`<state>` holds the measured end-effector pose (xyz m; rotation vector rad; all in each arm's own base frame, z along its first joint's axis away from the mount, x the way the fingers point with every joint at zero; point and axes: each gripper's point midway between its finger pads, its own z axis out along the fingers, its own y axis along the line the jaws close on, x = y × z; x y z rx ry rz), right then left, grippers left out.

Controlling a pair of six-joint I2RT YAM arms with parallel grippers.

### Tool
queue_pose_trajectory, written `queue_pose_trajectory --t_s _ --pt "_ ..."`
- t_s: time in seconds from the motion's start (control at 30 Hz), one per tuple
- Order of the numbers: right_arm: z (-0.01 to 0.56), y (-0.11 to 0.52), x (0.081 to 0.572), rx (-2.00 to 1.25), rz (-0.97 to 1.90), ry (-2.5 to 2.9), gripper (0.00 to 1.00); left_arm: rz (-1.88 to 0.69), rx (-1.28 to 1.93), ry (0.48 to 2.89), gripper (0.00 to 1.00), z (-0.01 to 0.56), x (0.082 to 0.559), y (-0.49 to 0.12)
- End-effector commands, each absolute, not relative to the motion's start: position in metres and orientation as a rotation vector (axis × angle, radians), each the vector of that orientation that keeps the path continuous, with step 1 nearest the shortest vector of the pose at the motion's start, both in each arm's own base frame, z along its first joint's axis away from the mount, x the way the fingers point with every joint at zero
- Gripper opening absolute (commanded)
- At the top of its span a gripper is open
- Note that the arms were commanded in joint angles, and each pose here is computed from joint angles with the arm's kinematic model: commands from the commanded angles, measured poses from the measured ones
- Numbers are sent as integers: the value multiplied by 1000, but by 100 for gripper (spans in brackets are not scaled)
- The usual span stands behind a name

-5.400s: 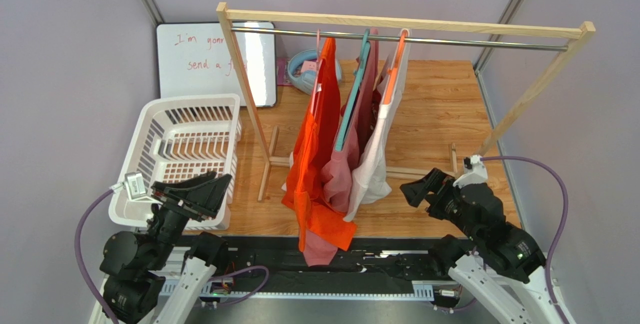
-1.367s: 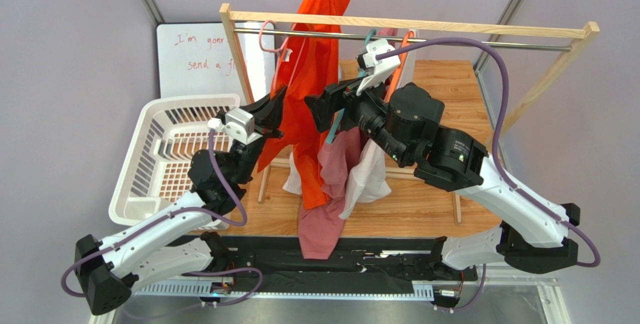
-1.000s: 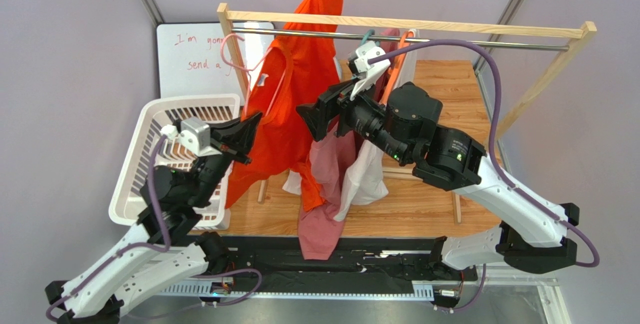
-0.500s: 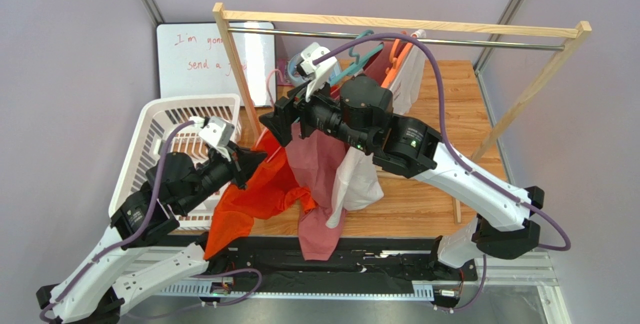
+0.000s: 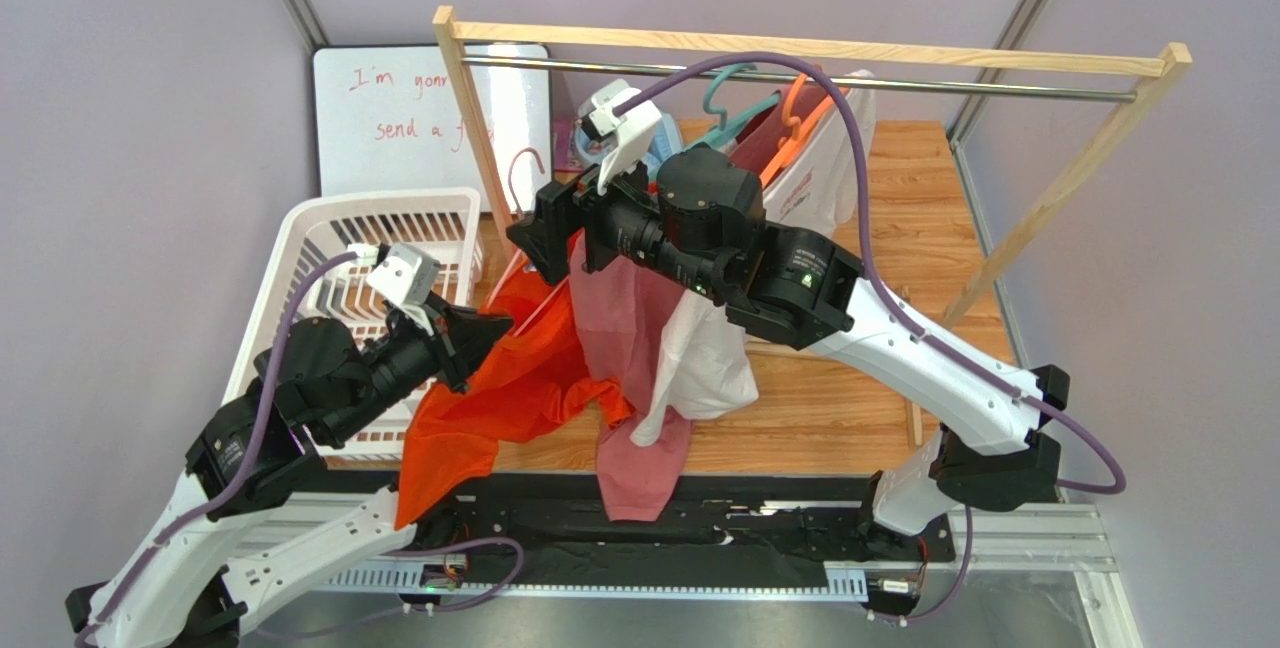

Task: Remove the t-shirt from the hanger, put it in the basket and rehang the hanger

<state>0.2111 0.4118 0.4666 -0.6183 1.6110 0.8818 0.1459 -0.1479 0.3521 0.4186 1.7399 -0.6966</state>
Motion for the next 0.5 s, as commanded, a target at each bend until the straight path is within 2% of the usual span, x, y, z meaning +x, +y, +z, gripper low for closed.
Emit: queue_pose_trajectory --t_s 0.0,0.23,0.3,0.47 --pt "475 402 196 -588 934 1619 84 -768 412 1709 0 370 141 -155" --pt "505 404 160 -616 1109 1591 86 -764 310 1682 0 392 143 -142" --pt "510 407 149 -623 1142 1580 89 -759 269 1670 0 396 144 -135" --pt "502 408 174 -546 1009 1610 91 -805 276 1624 0 406 136 -134"
